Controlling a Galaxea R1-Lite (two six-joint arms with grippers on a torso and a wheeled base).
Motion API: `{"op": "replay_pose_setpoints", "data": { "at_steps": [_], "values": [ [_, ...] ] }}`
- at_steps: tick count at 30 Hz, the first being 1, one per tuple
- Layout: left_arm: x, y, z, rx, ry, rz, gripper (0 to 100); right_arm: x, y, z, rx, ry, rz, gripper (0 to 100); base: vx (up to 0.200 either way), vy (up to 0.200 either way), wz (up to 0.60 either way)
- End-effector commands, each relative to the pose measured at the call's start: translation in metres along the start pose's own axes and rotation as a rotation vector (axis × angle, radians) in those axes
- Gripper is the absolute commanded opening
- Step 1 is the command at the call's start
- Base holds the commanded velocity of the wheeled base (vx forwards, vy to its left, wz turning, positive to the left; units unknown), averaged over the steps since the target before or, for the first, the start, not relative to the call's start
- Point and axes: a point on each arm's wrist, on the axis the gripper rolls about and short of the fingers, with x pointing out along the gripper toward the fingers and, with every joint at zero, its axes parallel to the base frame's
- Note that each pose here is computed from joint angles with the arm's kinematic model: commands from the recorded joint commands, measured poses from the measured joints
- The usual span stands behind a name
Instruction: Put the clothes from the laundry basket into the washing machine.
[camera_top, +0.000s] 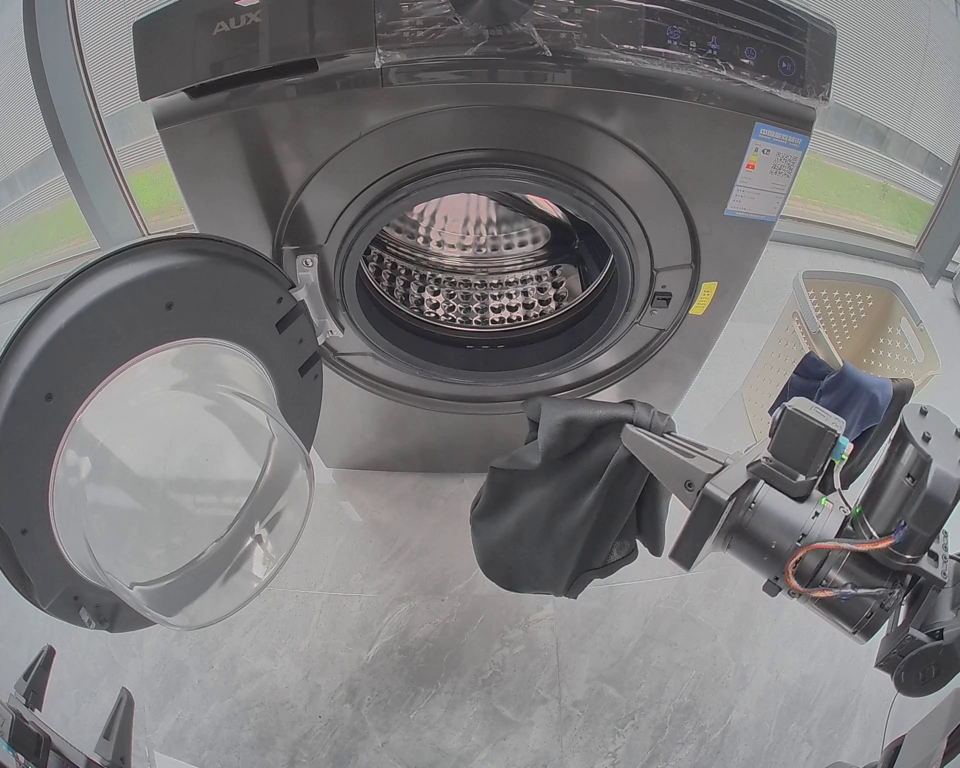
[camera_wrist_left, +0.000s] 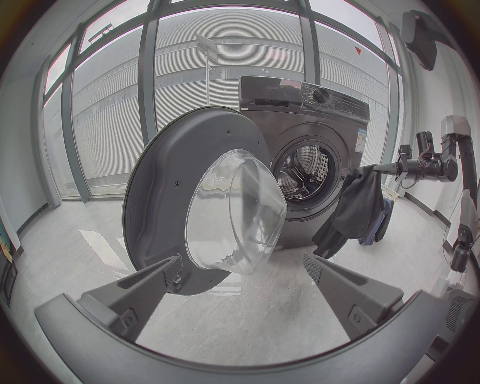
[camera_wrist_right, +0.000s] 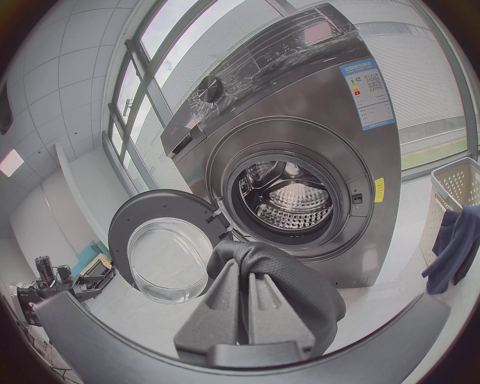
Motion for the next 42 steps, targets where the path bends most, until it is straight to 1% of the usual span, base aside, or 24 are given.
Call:
{"op": "replay_pose_setpoints", "data": {
  "at_steps": [1, 3, 6, 8, 10, 12, 16, 20, 21, 22, 23, 24, 25, 26, 27, 28, 30, 31, 33, 35, 37, 38, 39, 42],
  "values": [
    [0.000, 0.000, -0.005, -0.015, 0.004, 0.001, 100, 0.002, 0.000, -0.002, -0.004, 0.007, 0.006, 0, 0.000, 0.000, 0.00],
    [0.000, 0.000, -0.005, -0.015, 0.006, 0.004, 100, 0.001, -0.001, -0.003, -0.005, 0.011, -0.001, 0, 0.000, 0.000, 0.00],
    [0.000, 0.000, -0.005, -0.009, 0.003, 0.004, 100, -0.001, -0.001, -0.004, -0.004, 0.016, -0.005, 0, 0.000, -0.200, 0.00],
    [0.000, 0.000, -0.005, -0.018, 0.003, 0.006, 100, -0.001, 0.000, -0.003, -0.003, 0.013, -0.004, 0, 0.000, -0.200, 0.00],
    [0.000, 0.000, -0.005, -0.014, 0.003, 0.009, 100, -0.001, 0.000, -0.004, 0.001, 0.015, -0.003, 0, 0.000, 0.000, 0.00],
    [0.000, 0.000, -0.005, -0.015, 0.004, 0.009, 100, -0.001, 0.001, -0.004, 0.006, 0.014, -0.001, 0, 0.000, 0.000, 0.00],
    [0.000, 0.000, -0.005, 0.000, 0.004, 0.009, 100, -0.001, 0.001, -0.003, 0.010, -0.010, 0.005, 0, 0.000, 0.000, 0.00],
    [0.000, 0.000, -0.005, 0.020, -0.004, 0.001, 100, 0.003, 0.007, 0.002, 0.015, -0.041, 0.027, 0, 0.000, 0.000, 0.00],
    [-0.004, 0.000, 0.013, 0.025, -0.107, -0.003, 100, 0.005, 0.009, 0.005, 0.017, -0.050, 0.041, 0, 0.000, 0.000, 0.00],
    [-0.012, 0.000, 0.038, 0.014, -0.230, -0.019, 100, 0.007, 0.010, 0.005, 0.017, -0.051, 0.046, 0, 0.000, 0.000, 0.00],
    [-0.019, 0.000, 0.059, 0.004, -0.307, -0.059, 100, 0.010, 0.011, 0.006, 0.018, -0.057, 0.048, 0, 0.000, 0.000, 0.00],
    [-0.022, -0.001, 0.066, 0.005, -0.314, -0.088, 100, 0.013, 0.011, 0.007, 0.019, -0.061, 0.051, 0, 0.000, 0.000, 0.00],
    [-0.018, -0.002, 0.067, 0.009, -0.231, -0.177, 100, 0.018, 0.013, 0.010, 0.024, -0.075, 0.057, 0, 0.000, 0.000, 0.00],
    [-0.013, -0.004, 0.064, 0.005, -0.147, -0.261, 100, 0.023, 0.015, 0.012, 0.031, -0.086, 0.064, 0, 0.000, 0.000, 0.00],
    [-0.008, -0.005, 0.059, -0.004, -0.065, -0.318, 100, 0.028, 0.018, 0.012, 0.037, -0.092, 0.073, 0, 0.000, 0.000, 0.00],
    [-0.002, -0.007, 0.055, -0.020, 0.006, -0.393, 100, 0.032, 0.021, 0.012, 0.046, -0.095, 0.083, 0, 0.000, 0.000, 0.00],
    [0.008, -0.009, 0.048, -0.056, 0.104, -0.490, 100, 0.038, 0.025, 0.012, 0.055, -0.099, 0.092, 0, 0.000, 0.000, 0.00],
    [0.014, -0.009, 0.048, -0.069, 0.143, -0.519, 100, 0.041, 0.025, 0.010, 0.053, -0.093, 0.093, 0, 0.000, 0.000, 0.00],
    [0.025, -0.010, 0.051, -0.081, 0.182, -0.542, 100, 0.049, 0.026, 0.005, 0.052, -0.085, 0.094, 0, 0.000, 0.000, 0.00],
    [0.032, -0.010, 0.053, -0.084, 0.191, -0.554, 100, 0.056, 0.028, 0.004, 0.053, -0.088, 0.095, 0, 0.000, 0.000, 0.00],
    [0.050, -0.010, 0.060, -0.087, 0.215, -0.593, 100, 0.074, 0.031, 0.000, 0.056, -0.102, 0.099, 0, 0.000, 0.000, 0.00],
    [0.051, -0.010, 0.060, -0.087, 0.218, -0.597, 100, 0.075, 0.032, 0.000, 0.056, -0.107, 0.100, 0, 0.000, 0.000, 0.00],
    [0.059, -0.011, 0.063, -0.087, 0.224, -0.617, 100, 0.082, 0.035, 0.000, 0.059, -0.125, 0.110, 0, 0.000, 0.000, 0.00],
    [0.073, -0.013, 0.064, -0.097, 0.267, -0.649, 100, 0.090, 0.040, 0.003, 0.064, -0.153, 0.123, 0, 0.000, 0.000, 0.00]
  ]
}}
